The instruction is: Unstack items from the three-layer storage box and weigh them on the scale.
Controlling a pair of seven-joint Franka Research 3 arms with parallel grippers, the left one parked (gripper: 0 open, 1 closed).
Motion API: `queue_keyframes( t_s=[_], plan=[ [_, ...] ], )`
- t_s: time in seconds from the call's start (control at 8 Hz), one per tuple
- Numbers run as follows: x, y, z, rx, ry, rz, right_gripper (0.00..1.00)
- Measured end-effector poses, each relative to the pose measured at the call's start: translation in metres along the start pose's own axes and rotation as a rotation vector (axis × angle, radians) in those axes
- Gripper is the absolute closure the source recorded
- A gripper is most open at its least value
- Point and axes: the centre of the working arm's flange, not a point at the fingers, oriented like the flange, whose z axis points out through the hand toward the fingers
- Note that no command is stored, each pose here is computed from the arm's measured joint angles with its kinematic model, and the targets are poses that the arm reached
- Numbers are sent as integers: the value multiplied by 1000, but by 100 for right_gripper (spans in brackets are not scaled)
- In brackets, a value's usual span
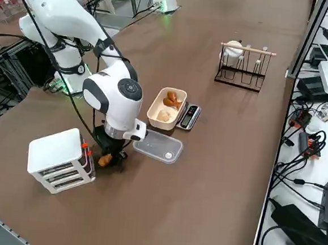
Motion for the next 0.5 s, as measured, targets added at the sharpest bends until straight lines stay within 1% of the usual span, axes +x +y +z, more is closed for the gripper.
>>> queue_keyframes(
  t_s=[0.25,0.5],
  plan=[
    [-6,-1,2,4,2,9,61],
    [-12,-1,4,6,5,21,62]
  ],
)
